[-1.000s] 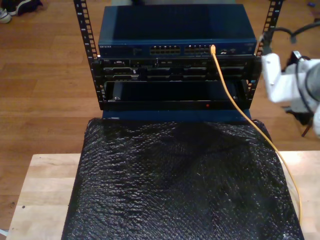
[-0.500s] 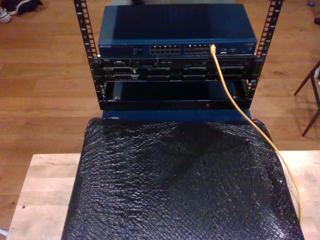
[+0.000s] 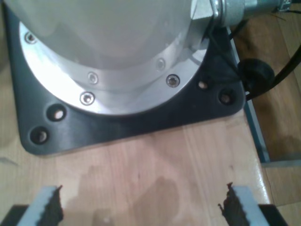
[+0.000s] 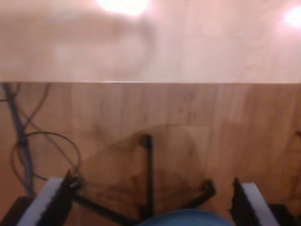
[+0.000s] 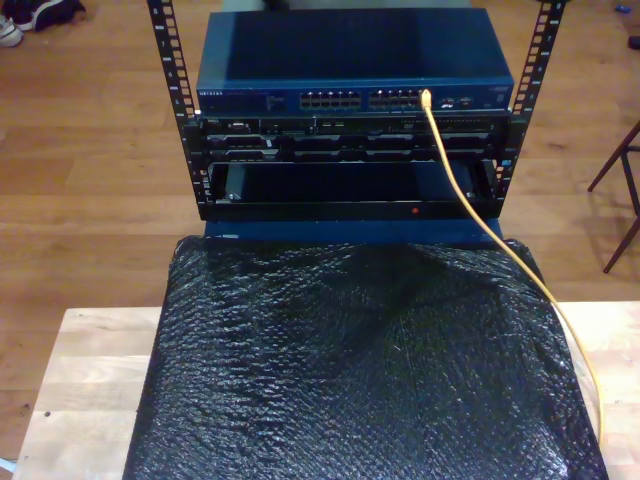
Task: Grab the cable and plug it in
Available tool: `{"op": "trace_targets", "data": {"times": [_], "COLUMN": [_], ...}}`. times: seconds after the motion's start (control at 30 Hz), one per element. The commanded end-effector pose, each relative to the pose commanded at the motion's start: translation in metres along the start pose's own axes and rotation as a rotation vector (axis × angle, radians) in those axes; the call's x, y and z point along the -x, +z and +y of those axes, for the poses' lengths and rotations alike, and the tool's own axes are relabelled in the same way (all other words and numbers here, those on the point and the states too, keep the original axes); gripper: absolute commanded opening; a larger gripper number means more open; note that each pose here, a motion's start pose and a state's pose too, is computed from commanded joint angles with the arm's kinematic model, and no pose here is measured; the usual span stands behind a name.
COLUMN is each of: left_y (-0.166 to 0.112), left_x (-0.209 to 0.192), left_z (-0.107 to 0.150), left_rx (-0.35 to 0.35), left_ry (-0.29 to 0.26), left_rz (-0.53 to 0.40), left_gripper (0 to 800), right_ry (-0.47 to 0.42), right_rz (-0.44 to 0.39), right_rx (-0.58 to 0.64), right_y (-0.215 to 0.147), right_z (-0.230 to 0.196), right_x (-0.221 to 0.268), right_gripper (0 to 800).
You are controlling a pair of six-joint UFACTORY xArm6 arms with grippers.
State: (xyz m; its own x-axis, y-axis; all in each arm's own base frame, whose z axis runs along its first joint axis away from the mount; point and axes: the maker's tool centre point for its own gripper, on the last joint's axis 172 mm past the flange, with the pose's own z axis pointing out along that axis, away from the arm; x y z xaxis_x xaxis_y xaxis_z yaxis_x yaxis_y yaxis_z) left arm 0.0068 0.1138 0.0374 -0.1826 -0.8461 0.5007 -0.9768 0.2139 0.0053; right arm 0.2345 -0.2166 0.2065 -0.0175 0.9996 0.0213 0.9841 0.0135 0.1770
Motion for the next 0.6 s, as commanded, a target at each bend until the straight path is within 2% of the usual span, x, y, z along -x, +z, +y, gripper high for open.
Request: {"op": "trace_targets", "data": {"times": [0.33,0.6], "left_y": [0.000,0.000], "left_x": [0.000,0.000], "left_z": [0.000,0.000], "left_rx": [0.000,0.000], "left_ry": [0.000,0.000], "left_rz": [0.000,0.000], "left_gripper": [799,798], "right_ry": [-0.005,-0.031], "right_rz": [0.039,0.069], "right_rx": [-0.036,-0.045], "right_y": [0.007,0.019], "right_z": [-0.079,-0.123], "right_x": [0.015,0.012], "right_gripper": [798,799]}}
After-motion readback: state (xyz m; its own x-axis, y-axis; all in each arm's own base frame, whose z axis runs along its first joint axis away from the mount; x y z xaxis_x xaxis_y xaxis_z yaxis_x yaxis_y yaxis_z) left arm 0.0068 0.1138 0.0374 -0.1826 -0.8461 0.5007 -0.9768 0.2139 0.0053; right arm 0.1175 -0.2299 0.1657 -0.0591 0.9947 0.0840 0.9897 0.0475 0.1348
